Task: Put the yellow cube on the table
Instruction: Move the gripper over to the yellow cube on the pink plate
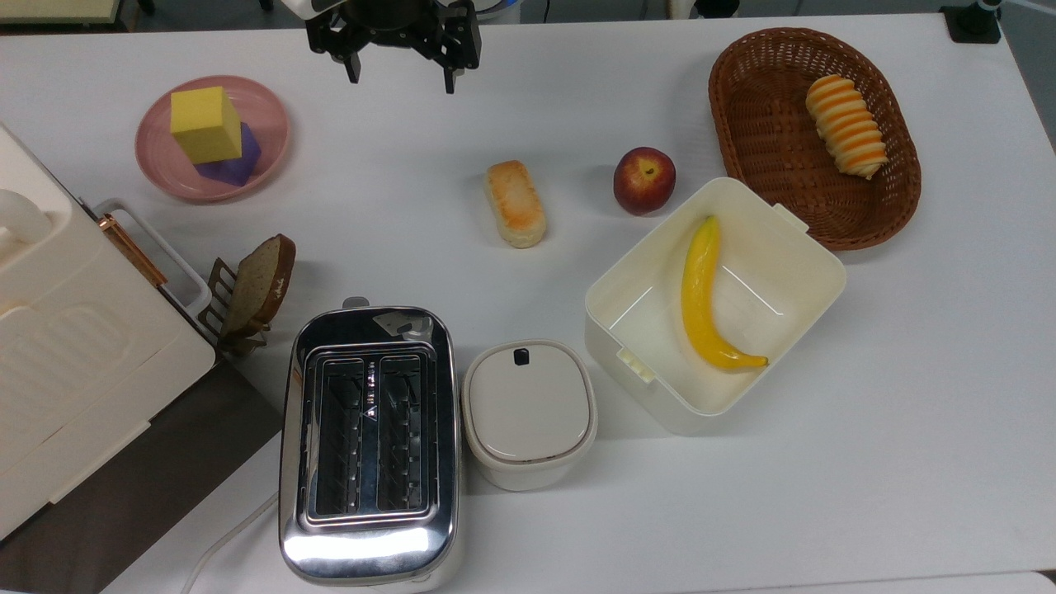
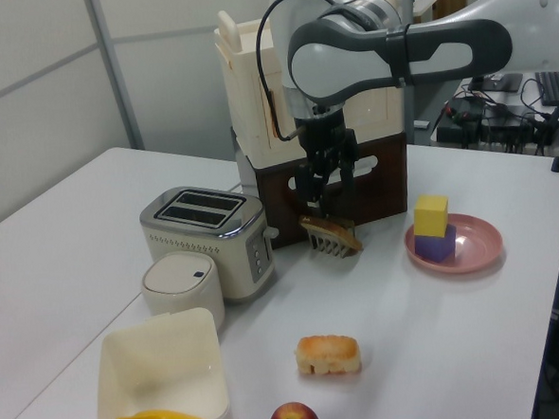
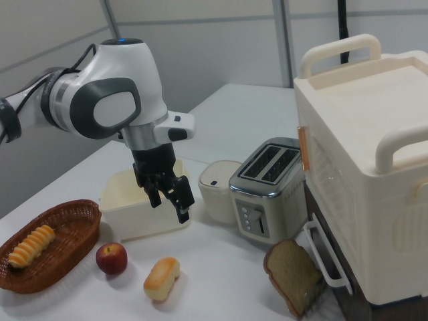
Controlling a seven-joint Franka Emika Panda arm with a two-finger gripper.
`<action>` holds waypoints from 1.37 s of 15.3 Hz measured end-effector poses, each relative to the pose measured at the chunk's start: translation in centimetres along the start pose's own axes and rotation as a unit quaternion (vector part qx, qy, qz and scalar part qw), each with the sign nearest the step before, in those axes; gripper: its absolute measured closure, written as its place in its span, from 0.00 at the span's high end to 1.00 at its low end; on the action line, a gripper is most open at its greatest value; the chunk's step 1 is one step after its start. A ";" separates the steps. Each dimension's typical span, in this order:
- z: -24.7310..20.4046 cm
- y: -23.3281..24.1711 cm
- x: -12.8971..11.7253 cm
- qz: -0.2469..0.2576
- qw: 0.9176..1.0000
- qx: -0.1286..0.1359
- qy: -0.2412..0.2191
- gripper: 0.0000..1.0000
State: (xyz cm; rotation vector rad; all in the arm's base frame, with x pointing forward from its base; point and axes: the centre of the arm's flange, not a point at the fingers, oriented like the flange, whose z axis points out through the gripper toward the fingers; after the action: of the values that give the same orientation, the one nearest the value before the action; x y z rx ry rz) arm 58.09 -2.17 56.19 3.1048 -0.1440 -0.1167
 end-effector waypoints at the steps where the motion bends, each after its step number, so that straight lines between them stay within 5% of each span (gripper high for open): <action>1: 0.0 0.3 0.0 0.002 1.000 0.000 0.000 1.00; 15: 5.4 -2.7 1.6 -0.018 0.998 -0.013 -0.054 1.00; 21: 4.1 9.6 1.0 -0.017 0.999 -0.009 -0.045 1.00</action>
State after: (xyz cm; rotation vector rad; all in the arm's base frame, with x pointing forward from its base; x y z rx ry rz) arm 57.93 -11.92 52.38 3.0859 -0.0931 -0.2568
